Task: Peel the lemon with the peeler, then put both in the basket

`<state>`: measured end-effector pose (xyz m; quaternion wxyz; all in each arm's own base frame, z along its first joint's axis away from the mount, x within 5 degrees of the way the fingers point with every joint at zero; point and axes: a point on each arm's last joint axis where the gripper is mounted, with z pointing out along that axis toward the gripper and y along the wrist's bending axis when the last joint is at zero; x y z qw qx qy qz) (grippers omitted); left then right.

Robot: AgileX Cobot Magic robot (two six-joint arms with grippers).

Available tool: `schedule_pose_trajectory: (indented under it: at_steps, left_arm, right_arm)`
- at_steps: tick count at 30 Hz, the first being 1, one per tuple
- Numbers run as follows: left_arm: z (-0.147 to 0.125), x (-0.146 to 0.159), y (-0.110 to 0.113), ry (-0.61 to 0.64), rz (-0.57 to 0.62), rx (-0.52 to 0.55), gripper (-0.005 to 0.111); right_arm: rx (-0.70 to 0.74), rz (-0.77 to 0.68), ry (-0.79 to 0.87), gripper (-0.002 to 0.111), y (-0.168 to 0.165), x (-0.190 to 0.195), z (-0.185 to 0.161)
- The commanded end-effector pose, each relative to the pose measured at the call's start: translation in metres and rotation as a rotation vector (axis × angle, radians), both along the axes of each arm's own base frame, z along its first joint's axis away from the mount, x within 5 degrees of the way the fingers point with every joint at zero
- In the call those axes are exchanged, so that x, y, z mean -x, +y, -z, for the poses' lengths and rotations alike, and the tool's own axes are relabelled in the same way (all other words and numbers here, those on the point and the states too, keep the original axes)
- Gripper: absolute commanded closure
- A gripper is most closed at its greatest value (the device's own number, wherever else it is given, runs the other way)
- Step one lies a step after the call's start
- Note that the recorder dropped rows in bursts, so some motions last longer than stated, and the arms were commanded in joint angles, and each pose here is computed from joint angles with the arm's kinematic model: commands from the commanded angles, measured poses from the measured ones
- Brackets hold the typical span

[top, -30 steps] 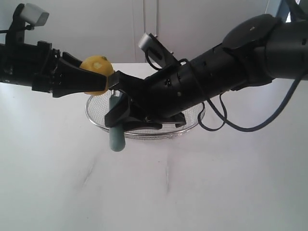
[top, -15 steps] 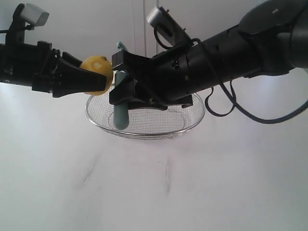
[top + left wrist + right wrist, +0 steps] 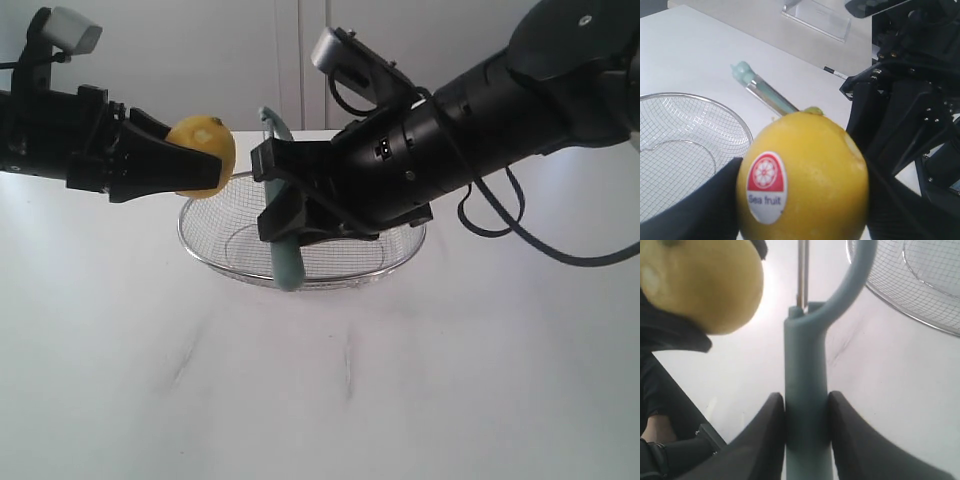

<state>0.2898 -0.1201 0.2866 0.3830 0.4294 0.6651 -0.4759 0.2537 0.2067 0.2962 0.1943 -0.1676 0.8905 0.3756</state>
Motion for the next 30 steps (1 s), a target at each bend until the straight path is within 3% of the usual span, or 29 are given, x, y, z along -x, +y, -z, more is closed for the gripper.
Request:
schedule_pose_trajectory:
  at_steps: [1, 15, 30]
  left_arm:
    - [-0.005, 0.004, 0.0, -0.002, 0.004, 0.031, 0.107]
    - [-0.005, 0.004, 0.0, -0.002, 0.004, 0.031, 0.107]
    - [-0.005, 0.004, 0.0, -0.002, 0.004, 0.031, 0.107]
  right_arm:
    - [0.018, -0.002, 0.011, 0.108, -0.003, 0.004, 0.003]
    - [0.004, 0.011, 0.177, 0.108, 0.008, -0.004, 0.038]
    - [-0.15, -0.086, 0.214, 0.108, 0.02, -0.001, 0.035]
